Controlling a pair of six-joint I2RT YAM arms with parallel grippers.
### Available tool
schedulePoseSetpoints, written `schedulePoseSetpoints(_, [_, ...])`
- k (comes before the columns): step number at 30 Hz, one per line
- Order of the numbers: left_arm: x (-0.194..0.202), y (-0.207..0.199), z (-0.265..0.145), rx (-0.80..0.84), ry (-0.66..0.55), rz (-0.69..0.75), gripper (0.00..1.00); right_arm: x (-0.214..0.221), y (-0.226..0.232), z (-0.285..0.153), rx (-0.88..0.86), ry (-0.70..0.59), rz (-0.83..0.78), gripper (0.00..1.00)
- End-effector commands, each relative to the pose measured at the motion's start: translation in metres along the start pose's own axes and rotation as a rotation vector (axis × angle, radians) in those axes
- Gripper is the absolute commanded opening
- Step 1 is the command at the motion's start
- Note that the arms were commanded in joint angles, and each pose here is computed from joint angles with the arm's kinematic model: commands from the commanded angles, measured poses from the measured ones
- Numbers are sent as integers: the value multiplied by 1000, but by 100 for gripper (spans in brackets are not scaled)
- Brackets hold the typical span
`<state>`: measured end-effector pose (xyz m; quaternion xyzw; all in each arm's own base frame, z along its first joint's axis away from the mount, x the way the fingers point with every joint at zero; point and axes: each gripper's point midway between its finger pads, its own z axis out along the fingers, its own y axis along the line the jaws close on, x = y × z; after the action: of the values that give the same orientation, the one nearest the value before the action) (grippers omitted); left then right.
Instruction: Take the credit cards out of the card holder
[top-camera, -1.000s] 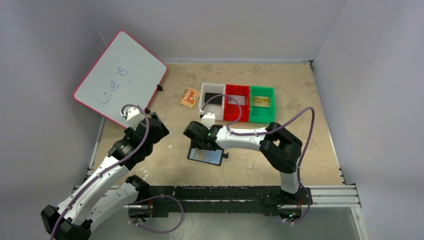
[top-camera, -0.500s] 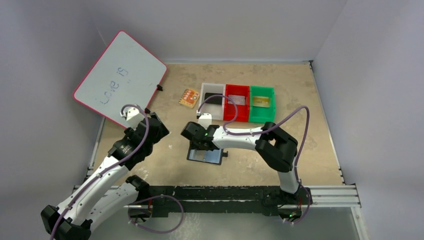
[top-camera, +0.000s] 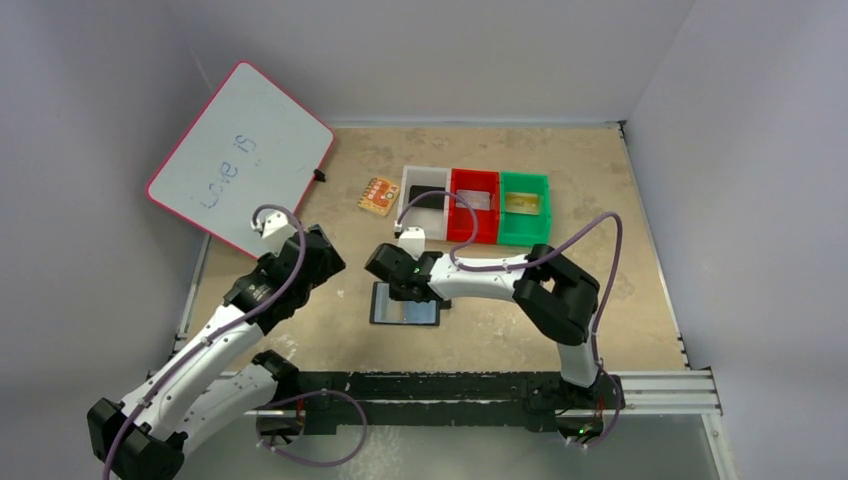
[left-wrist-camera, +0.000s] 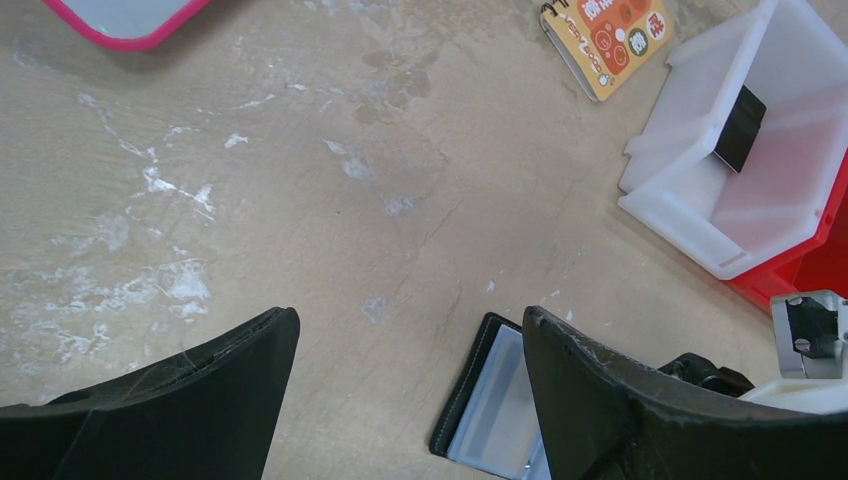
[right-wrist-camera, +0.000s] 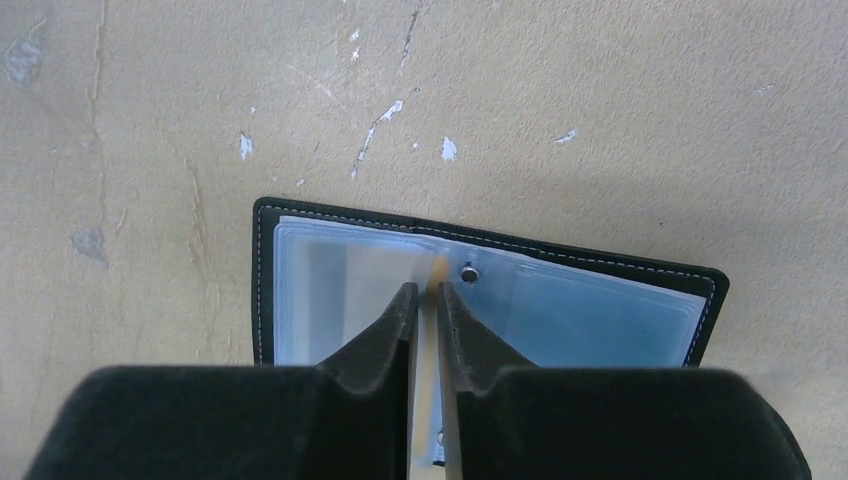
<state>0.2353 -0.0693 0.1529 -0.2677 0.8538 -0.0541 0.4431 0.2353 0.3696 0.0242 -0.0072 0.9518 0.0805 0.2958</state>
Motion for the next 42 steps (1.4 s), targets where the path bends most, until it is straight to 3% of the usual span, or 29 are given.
schedulePoseSetpoints(1, [7, -18, 5, 66, 36, -13, 82, 5, 4, -4, -62, 32, 10, 8])
schedulePoseSetpoints(3, [14, -22, 8, 81, 68, 1, 82, 4, 4, -3, -90, 38, 29, 0])
schedulePoseSetpoints(9, [44, -36, 17, 148, 179, 30, 79, -3, 11, -9, -260, 49, 99, 0])
schedulePoseSetpoints(17, [85, -58, 21, 276, 350, 71, 66, -6, 1, -16, -468, 63, 249, 0])
schedulePoseSetpoints(23, [93, -65, 22, 312, 385, 74, 62, -12, -5, -19, -497, 52, 260, 0])
schedulePoseSetpoints(26, [88, -60, 23, 279, 359, 53, 61, -24, -6, -18, -422, -2, 198, 19])
schedulePoseSetpoints(28, [77, -55, 22, 249, 308, 32, 61, -25, -2, -22, -358, -29, 157, 38])
schedulePoseSetpoints(31, [59, -41, 20, 183, 227, -1, 62, -23, -1, -22, -240, -39, 107, 54])
schedulePoseSetpoints(35, [34, -24, 12, 112, 123, -33, 63, -16, 1, -18, -112, -37, 59, 62])
schedulePoseSetpoints(42, [8, -10, -1, 78, 21, -89, 65, -13, -6, -23, 25, -67, 46, 65])
